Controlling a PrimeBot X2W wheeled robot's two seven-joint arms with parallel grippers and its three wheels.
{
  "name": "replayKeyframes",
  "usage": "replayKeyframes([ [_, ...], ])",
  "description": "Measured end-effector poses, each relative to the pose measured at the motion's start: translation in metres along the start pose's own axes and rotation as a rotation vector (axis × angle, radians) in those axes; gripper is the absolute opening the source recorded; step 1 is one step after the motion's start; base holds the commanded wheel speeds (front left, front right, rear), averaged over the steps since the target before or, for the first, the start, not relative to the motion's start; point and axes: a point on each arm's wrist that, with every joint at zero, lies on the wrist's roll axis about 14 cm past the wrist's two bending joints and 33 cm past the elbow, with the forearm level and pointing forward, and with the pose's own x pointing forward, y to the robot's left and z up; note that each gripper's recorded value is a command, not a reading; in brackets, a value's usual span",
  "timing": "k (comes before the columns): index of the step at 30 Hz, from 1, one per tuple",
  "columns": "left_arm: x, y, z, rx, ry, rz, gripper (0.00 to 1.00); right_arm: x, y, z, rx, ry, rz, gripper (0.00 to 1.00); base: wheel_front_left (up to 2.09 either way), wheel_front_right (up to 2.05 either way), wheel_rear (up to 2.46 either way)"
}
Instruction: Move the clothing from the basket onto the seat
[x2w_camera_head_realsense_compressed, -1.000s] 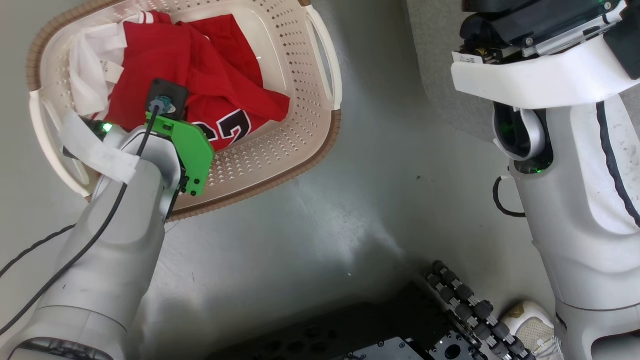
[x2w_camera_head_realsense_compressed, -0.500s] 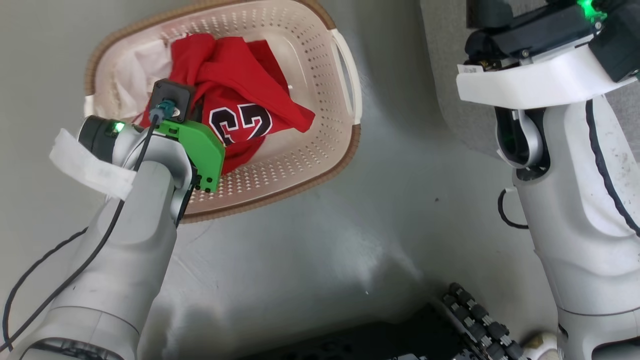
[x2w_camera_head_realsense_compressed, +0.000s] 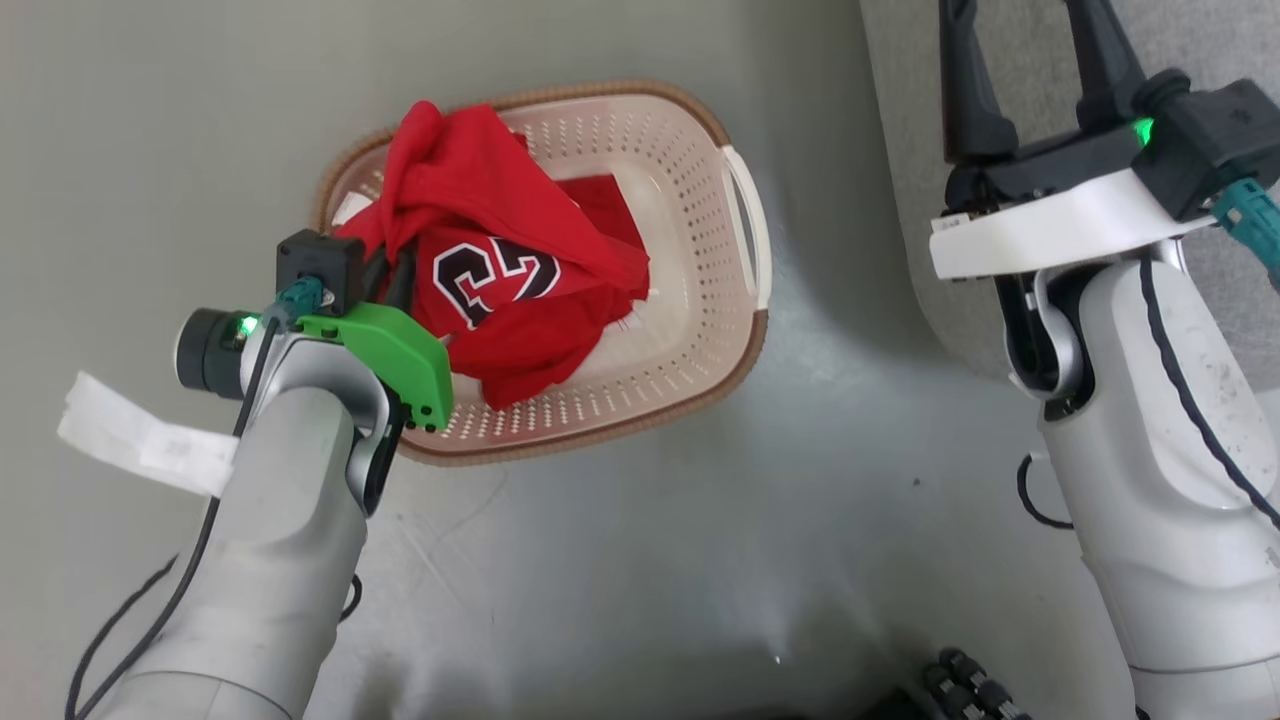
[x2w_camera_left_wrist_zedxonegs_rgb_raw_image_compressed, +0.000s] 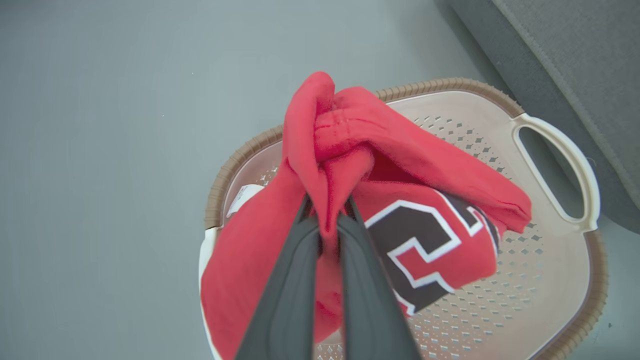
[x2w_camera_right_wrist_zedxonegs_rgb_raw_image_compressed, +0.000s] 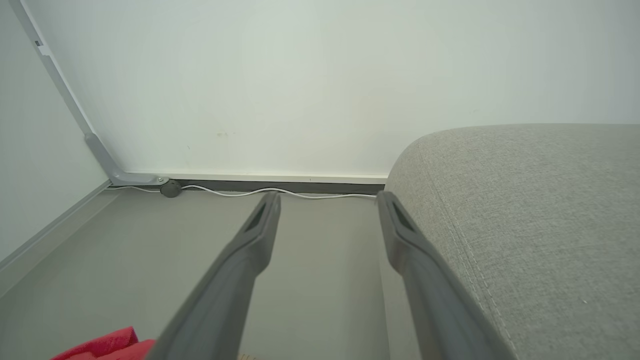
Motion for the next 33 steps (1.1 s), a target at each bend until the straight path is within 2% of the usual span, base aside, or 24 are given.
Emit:
replayKeyframes([
  [10, -0.042, 0.003, 0.048, -0.033, -0.133, 0.046, 0.00, -0.021, 0.013, 0.017, 0.010, 0.013, 0.024, 1.00, 0.00, 0.00, 0.00],
  [16, -0.071, -0.004, 0.094, -0.047, -0.268, 0.047, 0.00, -0.037, 0.016, 0.032, 0.018, 0.006, 0.023, 1.00, 0.00, 0.00, 0.00],
  [25, -0.121, -0.025, 0.187, -0.016, -0.556, 0.004, 0.00, -0.054, 0.037, 0.052, 0.023, -0.016, 0.083, 1.00, 0.00, 0.00, 0.00],
  [33, -0.165, -0.056, 0.233, 0.049, -0.721, -0.057, 0.00, -0.072, 0.051, 0.070, 0.030, -0.042, 0.115, 1.00, 0.00, 0.00, 0.00],
])
